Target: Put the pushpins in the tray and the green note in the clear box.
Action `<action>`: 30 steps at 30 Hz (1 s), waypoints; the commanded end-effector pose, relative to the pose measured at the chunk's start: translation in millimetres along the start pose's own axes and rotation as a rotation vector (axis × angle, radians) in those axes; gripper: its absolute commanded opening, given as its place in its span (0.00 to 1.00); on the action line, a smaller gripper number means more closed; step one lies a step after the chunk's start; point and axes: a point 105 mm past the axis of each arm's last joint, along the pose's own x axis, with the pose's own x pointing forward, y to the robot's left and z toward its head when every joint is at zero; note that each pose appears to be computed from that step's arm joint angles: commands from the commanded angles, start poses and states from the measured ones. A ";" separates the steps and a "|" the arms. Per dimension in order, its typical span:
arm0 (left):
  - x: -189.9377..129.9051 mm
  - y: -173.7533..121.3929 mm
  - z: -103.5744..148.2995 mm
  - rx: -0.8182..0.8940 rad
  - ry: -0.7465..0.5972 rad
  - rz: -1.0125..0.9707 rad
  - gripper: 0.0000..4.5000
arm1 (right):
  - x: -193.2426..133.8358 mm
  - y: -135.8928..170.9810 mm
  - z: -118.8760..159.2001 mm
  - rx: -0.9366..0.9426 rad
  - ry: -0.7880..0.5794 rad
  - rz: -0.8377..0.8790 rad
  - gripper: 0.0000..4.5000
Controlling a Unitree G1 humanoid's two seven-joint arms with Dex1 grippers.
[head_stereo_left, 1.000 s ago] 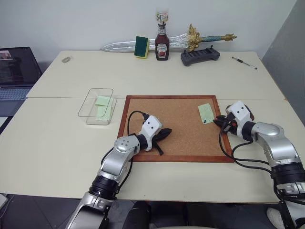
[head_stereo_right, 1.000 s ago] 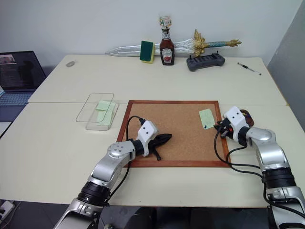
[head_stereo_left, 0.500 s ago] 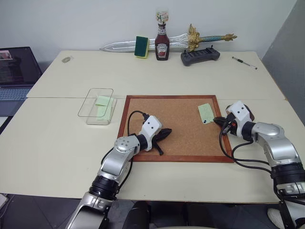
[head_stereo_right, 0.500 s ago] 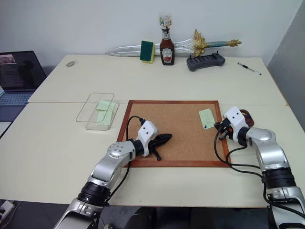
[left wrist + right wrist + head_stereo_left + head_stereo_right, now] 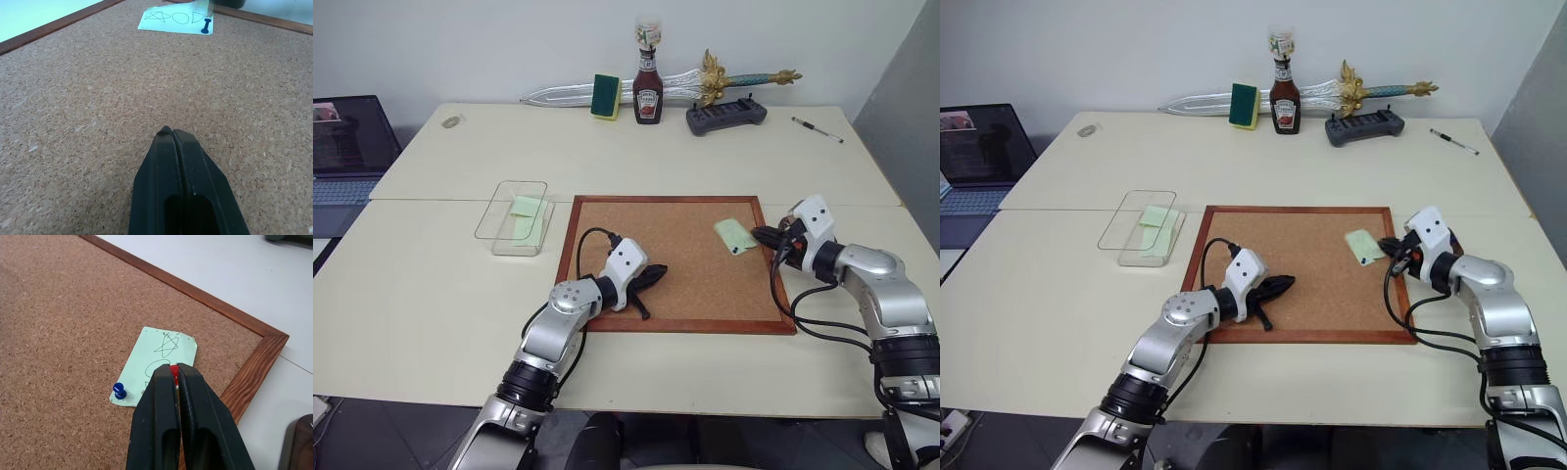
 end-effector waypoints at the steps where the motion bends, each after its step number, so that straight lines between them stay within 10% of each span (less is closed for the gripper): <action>1: 3.0 -21.7 -35.2 -0.069 0.124 -0.070 0.00 | -12.6 -17.1 19.5 0.000 -0.062 -0.063 0.01; 22: 5.0 -24.7 -35.6 -0.068 0.122 -0.079 0.00 | -40.7 -87.7 -22.8 0.132 0.160 -0.451 0.01; 30: 4.2 -24.8 -36.2 -0.069 0.124 -0.078 0.00 | -40.1 -89.0 -21.2 0.148 0.154 -0.455 0.37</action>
